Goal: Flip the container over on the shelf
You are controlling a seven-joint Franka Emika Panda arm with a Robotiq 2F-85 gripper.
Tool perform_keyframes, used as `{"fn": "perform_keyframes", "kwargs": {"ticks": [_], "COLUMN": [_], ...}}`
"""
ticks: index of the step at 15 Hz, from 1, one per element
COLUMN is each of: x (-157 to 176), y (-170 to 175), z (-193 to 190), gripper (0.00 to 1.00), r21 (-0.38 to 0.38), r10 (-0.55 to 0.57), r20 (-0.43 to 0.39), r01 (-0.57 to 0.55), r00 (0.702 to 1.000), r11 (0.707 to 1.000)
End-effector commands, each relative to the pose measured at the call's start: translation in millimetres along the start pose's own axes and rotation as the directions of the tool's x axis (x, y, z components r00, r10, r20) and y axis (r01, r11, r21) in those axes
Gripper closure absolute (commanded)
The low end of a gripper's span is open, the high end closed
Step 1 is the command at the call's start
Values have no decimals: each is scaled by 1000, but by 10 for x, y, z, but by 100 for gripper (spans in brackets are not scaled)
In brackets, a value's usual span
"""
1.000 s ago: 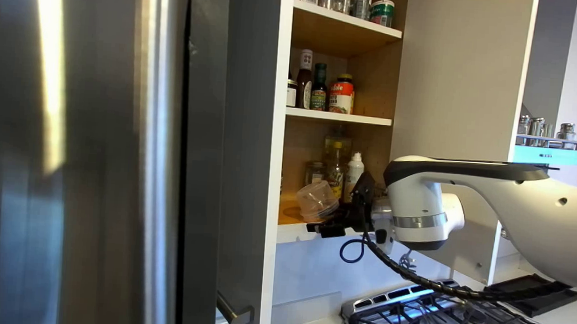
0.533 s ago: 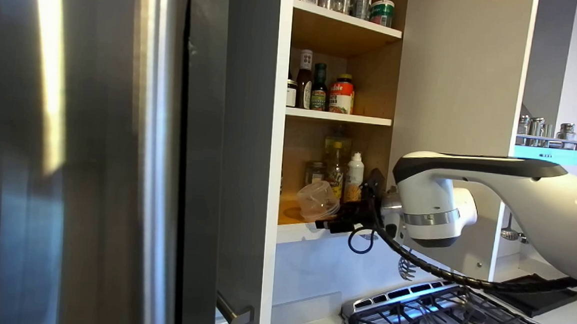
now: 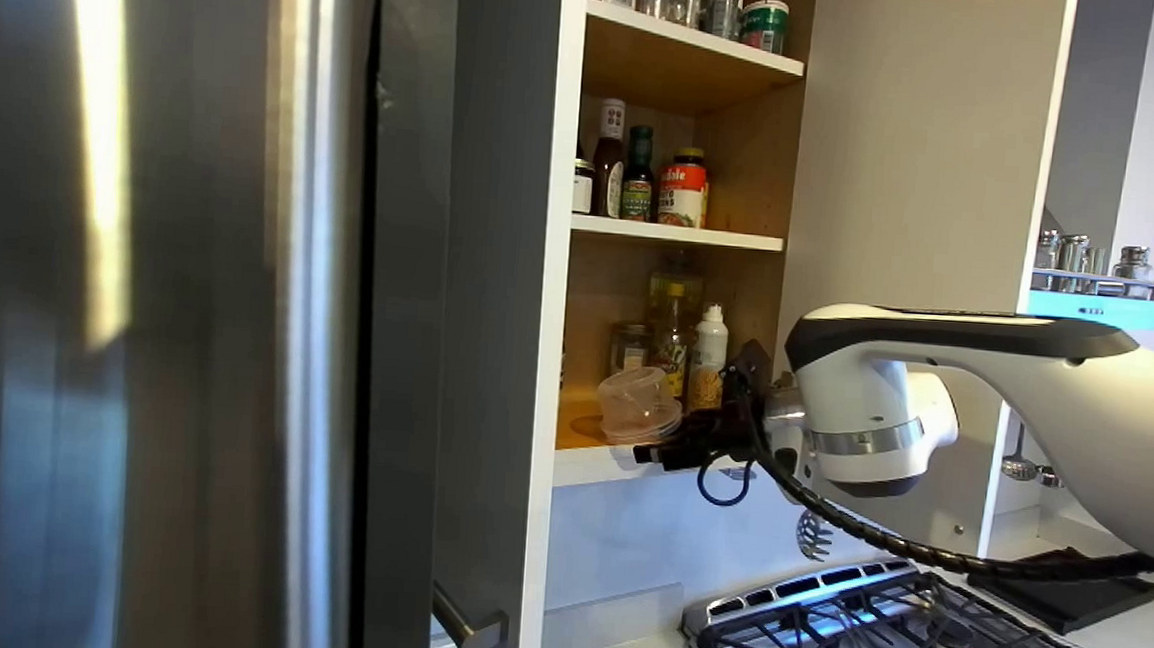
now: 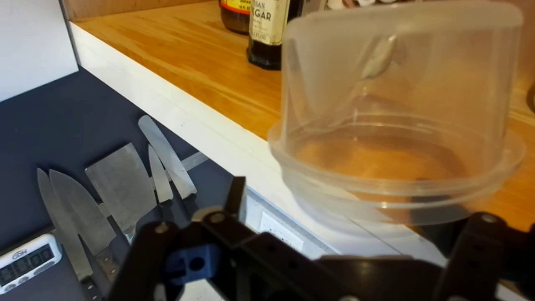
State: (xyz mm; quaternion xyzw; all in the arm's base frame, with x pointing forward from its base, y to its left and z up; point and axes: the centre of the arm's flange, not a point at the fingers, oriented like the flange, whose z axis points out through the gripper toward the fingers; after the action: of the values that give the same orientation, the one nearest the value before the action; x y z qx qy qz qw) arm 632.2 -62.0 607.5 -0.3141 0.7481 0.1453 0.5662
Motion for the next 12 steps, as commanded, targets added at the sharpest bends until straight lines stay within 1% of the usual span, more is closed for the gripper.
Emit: {"fn": "perform_keyframes", "kwargs": {"ticks": [1, 7, 12], "x": [-62, -205, -157], "y": [86, 133, 59], "z": [19, 66, -8], "gripper": [0, 0, 0], "r21": [39, 82, 69], "r10": [12, -2, -64], "r20": [-27, -42, -154], "r01": [-11, 5, 75], "r00": [1000, 999, 986], "r11": [999, 997, 995]}}
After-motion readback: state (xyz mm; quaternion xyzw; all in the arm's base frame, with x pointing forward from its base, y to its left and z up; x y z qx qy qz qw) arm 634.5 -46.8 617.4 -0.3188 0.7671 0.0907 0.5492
